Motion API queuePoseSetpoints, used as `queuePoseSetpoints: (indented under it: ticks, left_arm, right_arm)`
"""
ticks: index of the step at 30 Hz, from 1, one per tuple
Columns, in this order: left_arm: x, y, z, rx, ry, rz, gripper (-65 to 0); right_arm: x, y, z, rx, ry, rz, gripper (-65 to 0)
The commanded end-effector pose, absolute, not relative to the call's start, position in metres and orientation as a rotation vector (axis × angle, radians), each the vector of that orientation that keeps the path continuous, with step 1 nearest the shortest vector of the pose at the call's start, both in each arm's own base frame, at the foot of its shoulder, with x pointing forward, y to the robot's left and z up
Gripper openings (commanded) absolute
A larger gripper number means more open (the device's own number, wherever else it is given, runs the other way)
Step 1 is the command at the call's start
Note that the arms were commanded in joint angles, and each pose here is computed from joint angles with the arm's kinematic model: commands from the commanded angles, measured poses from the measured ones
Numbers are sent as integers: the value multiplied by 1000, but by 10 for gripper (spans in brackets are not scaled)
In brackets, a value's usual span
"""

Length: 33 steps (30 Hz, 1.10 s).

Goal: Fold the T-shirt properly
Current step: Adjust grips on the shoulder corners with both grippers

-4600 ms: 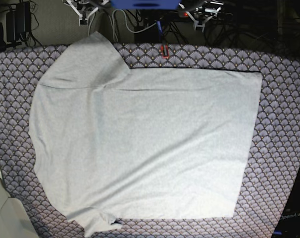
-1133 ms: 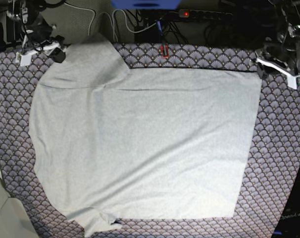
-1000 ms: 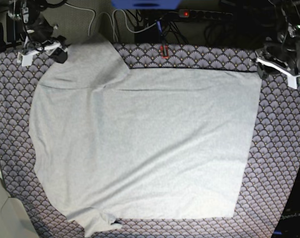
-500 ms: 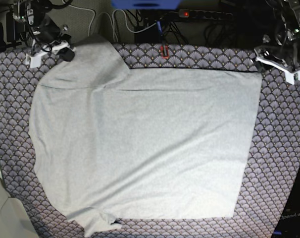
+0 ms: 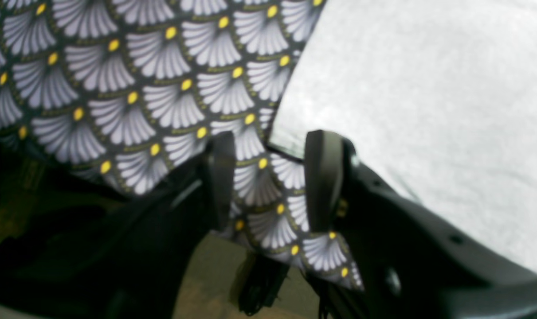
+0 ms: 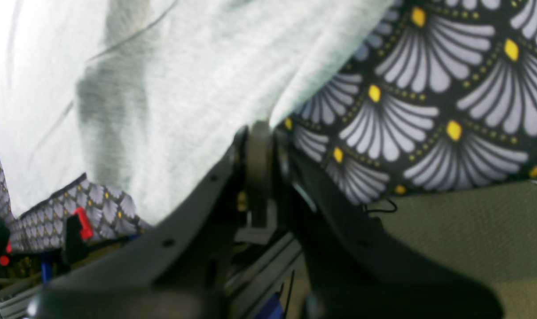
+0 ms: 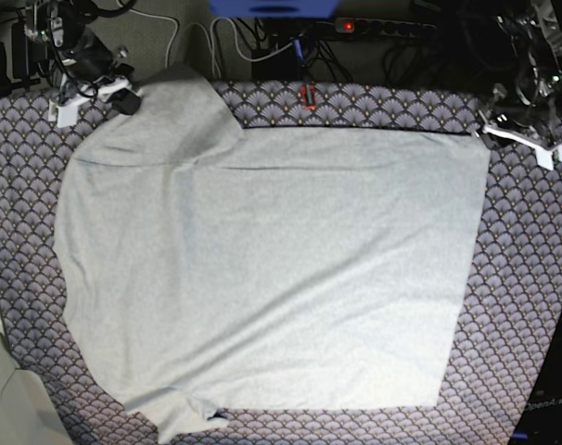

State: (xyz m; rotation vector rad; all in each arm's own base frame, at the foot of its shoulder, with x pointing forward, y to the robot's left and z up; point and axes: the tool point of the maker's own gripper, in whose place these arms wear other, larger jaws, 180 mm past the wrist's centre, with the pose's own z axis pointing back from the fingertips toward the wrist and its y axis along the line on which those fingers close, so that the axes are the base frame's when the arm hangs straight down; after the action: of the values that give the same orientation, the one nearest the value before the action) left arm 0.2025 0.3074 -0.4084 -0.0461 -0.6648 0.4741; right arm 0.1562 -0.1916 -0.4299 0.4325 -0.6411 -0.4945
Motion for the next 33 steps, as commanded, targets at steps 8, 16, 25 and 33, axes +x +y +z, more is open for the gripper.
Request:
queuePoseSetpoints:
  ticks: [8,16,25,33]
  left_arm:
    - [219,317,-415,-24,-676,479,-395]
    - [226,305,-417,-70,-685,411,-398]
    - [226,298,-412,-80,-706,414,-399]
    - [227,296,-417,-91,-694,424,-399]
  right_arm:
    - [155,-194,-428,426,-641,-478,-650]
    - [154,-194,-428,426,-638,-478,-650]
    - [153,-193,-429,426,-634,-478,-650]
    - [150,-189,-431,435,-601,-467,-650]
